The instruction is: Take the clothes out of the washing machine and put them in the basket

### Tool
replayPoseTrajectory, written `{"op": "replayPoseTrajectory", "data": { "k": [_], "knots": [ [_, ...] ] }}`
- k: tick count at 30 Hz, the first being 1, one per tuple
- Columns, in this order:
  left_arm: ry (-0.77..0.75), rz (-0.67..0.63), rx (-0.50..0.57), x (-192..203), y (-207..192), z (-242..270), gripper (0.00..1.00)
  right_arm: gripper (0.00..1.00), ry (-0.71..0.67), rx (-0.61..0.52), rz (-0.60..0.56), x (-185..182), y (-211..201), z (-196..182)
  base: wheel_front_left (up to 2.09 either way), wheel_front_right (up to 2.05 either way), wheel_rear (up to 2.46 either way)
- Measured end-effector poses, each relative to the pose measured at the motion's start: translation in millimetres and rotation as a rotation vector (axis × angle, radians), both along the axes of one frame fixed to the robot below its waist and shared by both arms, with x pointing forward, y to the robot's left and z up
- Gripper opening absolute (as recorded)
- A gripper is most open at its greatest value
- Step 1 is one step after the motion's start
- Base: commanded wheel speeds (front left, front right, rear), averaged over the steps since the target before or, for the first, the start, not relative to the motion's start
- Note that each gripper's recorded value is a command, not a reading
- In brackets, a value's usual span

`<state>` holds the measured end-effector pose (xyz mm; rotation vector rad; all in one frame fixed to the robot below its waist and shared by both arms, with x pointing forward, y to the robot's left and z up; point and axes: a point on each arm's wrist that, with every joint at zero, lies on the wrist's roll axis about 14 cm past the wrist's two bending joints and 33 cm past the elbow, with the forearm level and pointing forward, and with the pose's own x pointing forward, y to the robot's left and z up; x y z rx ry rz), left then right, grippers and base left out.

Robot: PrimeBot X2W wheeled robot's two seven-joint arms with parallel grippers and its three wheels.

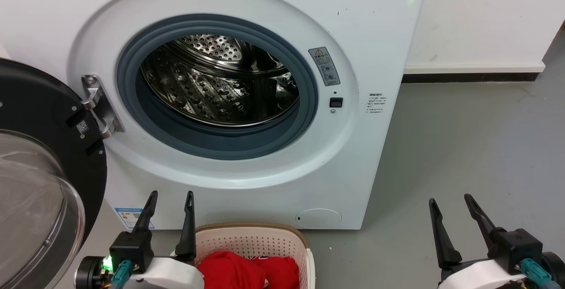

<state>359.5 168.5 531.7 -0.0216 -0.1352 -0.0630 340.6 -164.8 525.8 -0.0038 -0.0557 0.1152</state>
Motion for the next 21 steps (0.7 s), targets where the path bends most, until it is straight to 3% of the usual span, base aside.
{"op": "replayPoseTrajectory", "data": {
  "k": [15,16,21],
  "knots": [
    [0.015,-0.001,0.005,1,1,-3,1.0,1.0,0.011,0.015,0.002,0,1,-4,0.0,0.0,0.0],
    [0.019,-0.001,0.004,1,0,-5,0.0,0.0,0.015,0.016,0.002,0,1,-5,0.0,0.0,0.0],
    [0.092,0.014,-0.044,-2,4,-24,0.0,0.0,0.05,0.062,0.001,-2,1,-16,0.0,0.0,0.0]
  ]
}}
